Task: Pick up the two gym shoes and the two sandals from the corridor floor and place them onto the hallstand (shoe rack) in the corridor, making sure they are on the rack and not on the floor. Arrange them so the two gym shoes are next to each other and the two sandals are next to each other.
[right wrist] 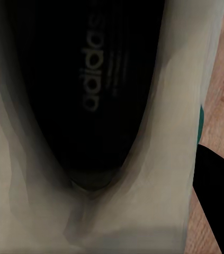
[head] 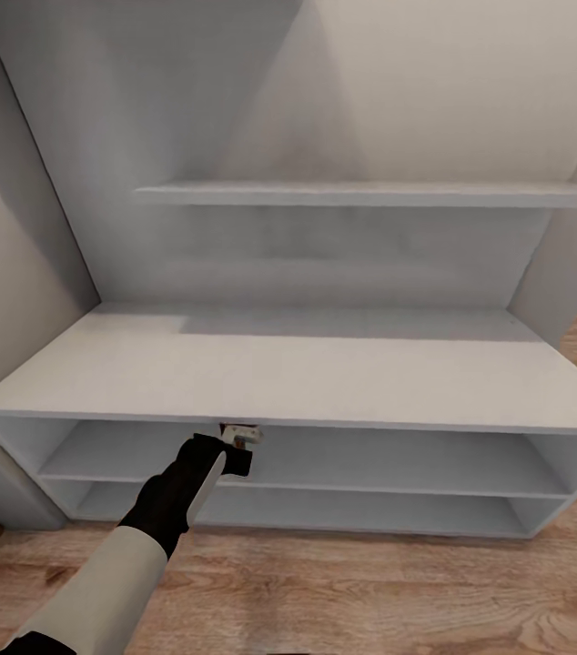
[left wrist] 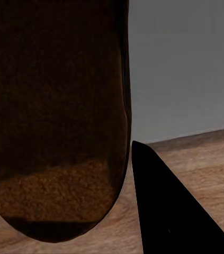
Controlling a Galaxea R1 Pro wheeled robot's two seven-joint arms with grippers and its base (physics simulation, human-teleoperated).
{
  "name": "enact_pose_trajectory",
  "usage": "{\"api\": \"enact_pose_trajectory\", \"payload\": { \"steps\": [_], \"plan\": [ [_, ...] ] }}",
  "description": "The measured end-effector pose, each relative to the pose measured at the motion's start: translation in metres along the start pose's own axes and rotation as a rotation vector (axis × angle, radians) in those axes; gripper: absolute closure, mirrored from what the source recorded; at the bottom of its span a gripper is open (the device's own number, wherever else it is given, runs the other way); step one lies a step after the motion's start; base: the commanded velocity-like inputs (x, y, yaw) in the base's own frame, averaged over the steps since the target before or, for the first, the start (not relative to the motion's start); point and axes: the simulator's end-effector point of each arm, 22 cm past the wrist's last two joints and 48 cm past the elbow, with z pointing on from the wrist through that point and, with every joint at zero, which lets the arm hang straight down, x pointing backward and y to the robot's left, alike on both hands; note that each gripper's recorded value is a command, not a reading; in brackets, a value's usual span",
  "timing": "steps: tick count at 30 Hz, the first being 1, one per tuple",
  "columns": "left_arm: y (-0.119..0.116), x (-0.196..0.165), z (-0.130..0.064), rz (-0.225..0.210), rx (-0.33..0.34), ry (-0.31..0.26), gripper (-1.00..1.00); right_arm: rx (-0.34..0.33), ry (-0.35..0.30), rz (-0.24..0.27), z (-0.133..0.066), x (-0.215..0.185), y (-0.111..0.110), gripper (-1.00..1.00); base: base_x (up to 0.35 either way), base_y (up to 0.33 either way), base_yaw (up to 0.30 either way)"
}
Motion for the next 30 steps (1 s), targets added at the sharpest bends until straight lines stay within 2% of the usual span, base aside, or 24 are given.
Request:
{"api": "enact_pose_trajectory", "payload": {
  "steps": [10,15,30],
  "plan": [
    [0.0006,-0.0003,-0.0001,0.0,-0.001,-0.002,1.0,0.0,0.0,0.0,0.0,-0.0002,-0.0001,1.0,0.064,0.0,0.0],
    [0.0007,-0.0064,0.0002,-0.002,-0.001,-0.031,1.0,0.0,0.0,0.0,0.0,-0.0001,0.0002,1.0,0.008,0.0,0.0],
    [0.0009,-0.0067,0.0004,-0.003,-0.001,-0.034,1.0,-0.001,0.0,-0.002,0.0,0.0002,0.0004,1.0,0.0,0.0,0.0]
  ]
}}
